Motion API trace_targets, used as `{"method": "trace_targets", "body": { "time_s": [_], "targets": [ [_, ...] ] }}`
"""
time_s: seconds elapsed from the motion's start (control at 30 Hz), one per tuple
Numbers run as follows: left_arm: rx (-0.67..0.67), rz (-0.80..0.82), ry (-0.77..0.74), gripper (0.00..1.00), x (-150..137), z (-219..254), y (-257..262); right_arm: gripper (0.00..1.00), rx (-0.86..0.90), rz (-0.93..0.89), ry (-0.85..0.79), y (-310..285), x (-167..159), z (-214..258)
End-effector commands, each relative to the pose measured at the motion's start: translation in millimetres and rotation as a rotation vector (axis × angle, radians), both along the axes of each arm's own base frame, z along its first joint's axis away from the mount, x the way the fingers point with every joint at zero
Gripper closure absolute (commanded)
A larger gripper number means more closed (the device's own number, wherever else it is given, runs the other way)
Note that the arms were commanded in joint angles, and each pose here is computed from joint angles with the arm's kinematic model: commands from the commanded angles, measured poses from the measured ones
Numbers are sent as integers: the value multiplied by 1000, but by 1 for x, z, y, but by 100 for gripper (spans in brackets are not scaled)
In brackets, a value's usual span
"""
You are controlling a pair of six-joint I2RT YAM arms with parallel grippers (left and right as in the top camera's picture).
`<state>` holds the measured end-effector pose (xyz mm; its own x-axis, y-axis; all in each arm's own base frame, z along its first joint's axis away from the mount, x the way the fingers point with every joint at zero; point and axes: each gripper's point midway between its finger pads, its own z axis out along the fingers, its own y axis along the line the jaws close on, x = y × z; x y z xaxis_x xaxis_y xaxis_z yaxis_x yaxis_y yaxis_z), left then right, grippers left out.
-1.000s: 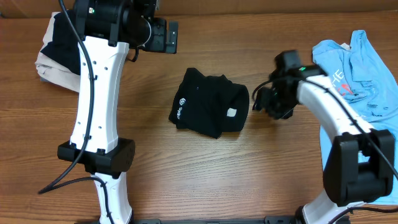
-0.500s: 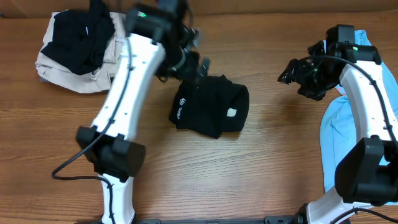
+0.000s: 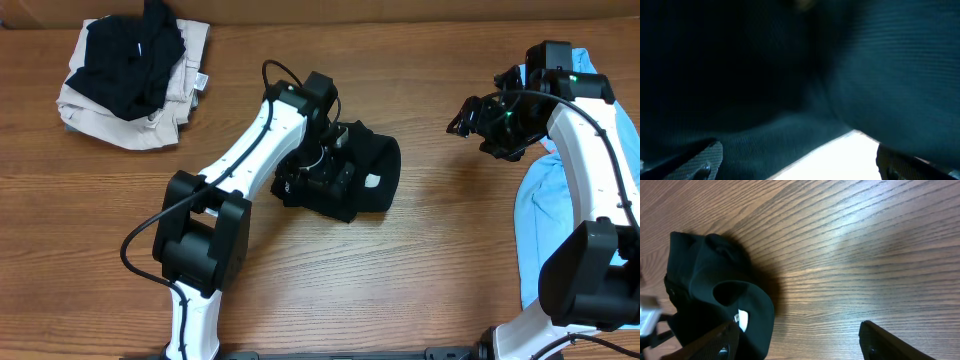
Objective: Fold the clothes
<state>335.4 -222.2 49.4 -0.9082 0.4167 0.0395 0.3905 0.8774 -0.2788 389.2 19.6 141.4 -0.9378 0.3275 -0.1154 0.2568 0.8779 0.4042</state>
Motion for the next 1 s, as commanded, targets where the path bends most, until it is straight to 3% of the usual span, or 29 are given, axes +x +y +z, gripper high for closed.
{"method": "trace_targets", "body": {
  "time_s": [0.0, 0.3, 0.47, 0.57, 0.67, 0.83, 0.97],
  "targets": [
    [83, -37, -35, 0, -1, -25, 19, 19, 4, 15, -47, 3, 4, 14],
    [445, -12, -218, 0, 33, -42, 95, 19, 2, 16, -65, 2, 8, 15],
    [559, 19, -339, 0, 65, -32, 124, 19, 1, 16, -71, 2, 9, 15],
    [543, 6, -382, 0, 80, -16, 120, 19, 2, 16, -72, 2, 10, 15],
    [394, -41, -387, 0, 89, 20, 84, 19, 2, 15, -73, 2, 10, 15],
    [62, -151, -325, 0, 70, 69, 12, 19, 2, 16, -72, 2, 10, 15],
    [42, -182, -305, 0, 60, 72, -1, 19, 1, 16, -73, 2, 10, 15]
  ]
}}
